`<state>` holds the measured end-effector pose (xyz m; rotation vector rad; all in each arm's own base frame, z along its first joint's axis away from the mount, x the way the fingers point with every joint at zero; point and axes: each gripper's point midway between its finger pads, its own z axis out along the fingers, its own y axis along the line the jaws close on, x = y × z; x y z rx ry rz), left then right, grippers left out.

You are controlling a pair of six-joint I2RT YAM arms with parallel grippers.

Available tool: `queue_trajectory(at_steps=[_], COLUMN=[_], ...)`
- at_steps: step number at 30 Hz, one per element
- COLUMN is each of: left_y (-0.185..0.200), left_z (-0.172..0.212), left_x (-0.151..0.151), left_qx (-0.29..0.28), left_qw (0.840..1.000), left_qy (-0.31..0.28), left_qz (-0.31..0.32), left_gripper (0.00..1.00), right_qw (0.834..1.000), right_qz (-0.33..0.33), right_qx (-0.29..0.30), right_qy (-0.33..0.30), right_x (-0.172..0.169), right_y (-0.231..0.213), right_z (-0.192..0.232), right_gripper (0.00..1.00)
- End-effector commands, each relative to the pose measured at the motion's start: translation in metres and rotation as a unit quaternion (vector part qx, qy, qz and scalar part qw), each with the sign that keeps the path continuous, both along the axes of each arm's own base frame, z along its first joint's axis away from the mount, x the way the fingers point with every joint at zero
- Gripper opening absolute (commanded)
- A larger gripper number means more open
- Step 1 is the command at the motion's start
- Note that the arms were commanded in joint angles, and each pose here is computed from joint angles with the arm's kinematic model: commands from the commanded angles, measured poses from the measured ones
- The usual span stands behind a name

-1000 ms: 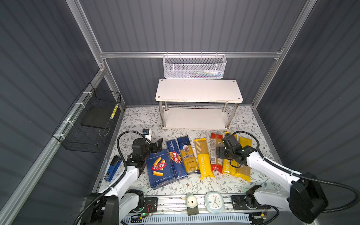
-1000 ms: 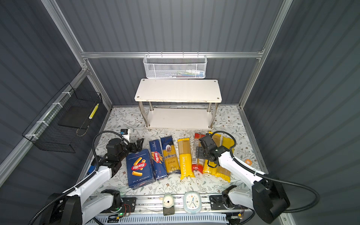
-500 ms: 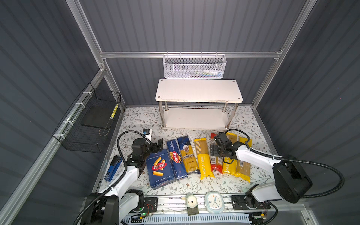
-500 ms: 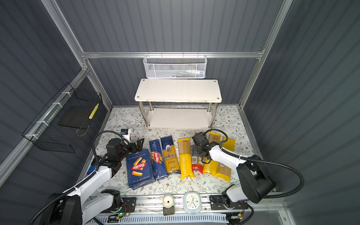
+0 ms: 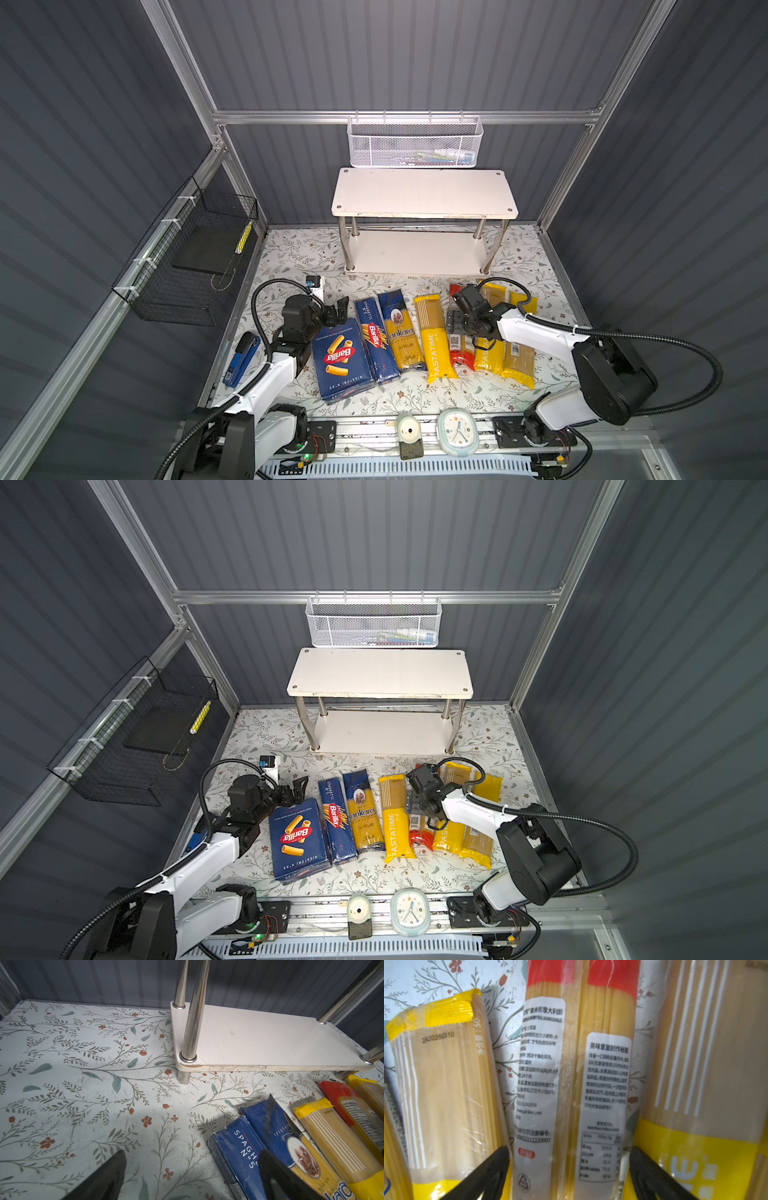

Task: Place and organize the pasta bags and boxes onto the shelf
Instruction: 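Close the right gripper on the red-topped spaghetti bag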

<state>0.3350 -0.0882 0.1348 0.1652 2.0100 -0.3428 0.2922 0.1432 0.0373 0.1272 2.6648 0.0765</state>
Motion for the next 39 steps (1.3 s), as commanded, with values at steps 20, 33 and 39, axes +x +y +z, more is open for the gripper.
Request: queue_trajectory(at_steps=[20, 33, 39], left_y=[-0.004, -0.003, -0.005], left_z=[0.005, 0.005, 0.005], left_x=[0.001, 0.001, 0.002], left_qx=[0.003, 0.003, 0.003], left_qw=[1.0, 1.0, 1.0], left_qy=[-0.008, -0.009, -0.007], left_qz=[-0.015, -0.013, -0.017], left_gripper=[0.99, 1.0, 1.0], right_qw=[0.999, 0.998, 0.999], right_qz=[-0.038, -0.041, -0.042], right_qx=[-0.032, -0.037, -0.025], right_qy=[0.018, 0.02, 0.007], right_x=[-0.004, -0.008, -0.011], right_y=[-0.013, -0.017, -0.018], right_z=[-0.027, -0.033, -0.034], right_gripper=[0.86, 0.72, 0.67])
